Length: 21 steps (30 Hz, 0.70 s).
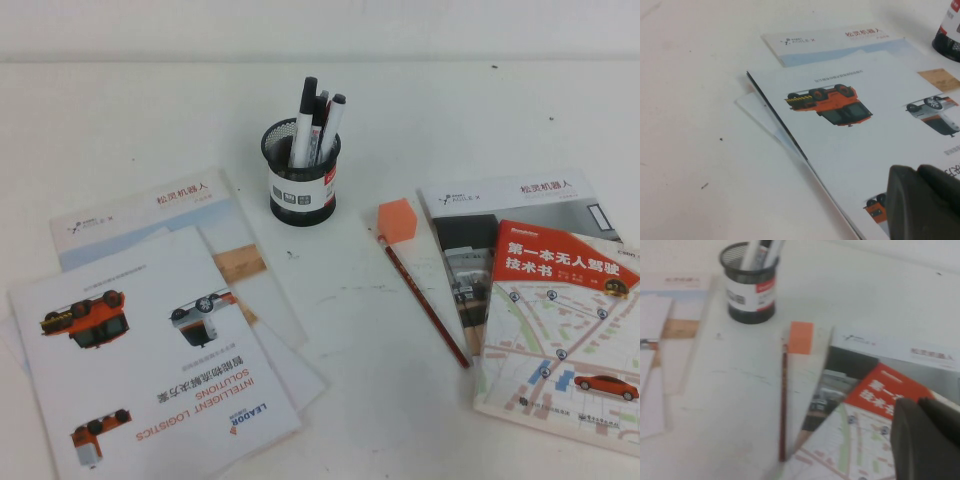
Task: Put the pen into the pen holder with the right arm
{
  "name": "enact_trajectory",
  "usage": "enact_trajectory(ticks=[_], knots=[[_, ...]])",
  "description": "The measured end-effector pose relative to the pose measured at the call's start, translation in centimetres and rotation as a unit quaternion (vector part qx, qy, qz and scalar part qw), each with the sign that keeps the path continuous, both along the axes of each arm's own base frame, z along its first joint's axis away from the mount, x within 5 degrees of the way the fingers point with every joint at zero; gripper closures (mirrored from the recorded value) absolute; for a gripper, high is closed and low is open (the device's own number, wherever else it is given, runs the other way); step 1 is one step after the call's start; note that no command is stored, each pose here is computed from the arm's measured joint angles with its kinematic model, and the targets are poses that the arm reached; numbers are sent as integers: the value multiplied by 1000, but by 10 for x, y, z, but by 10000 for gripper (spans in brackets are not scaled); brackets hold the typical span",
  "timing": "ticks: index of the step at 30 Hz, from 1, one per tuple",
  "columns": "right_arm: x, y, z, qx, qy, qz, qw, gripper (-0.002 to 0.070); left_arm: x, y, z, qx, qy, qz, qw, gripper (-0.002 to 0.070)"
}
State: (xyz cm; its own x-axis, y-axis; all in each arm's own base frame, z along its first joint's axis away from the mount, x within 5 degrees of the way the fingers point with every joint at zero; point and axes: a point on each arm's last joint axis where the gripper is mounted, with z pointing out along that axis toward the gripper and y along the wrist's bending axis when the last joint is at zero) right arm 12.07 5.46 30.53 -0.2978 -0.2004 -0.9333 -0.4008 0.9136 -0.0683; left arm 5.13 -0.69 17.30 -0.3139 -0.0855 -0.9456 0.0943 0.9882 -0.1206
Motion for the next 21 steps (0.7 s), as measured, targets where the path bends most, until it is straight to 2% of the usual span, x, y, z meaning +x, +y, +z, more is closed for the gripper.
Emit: enact_trajectory(ticks=[8, 15, 21], knots=[[-26, -32, -38, 25, -49, -80, 995, 695, 0, 0, 0, 0, 0, 0, 1000, 677], [-51, -51, -88, 61, -109, -171, 977, 695, 0, 0, 0, 0, 0, 0, 1000, 677], [-55, -55, -109, 64, -119, -200, 970, 695, 0, 0, 0, 0, 0, 0, 1000, 678]])
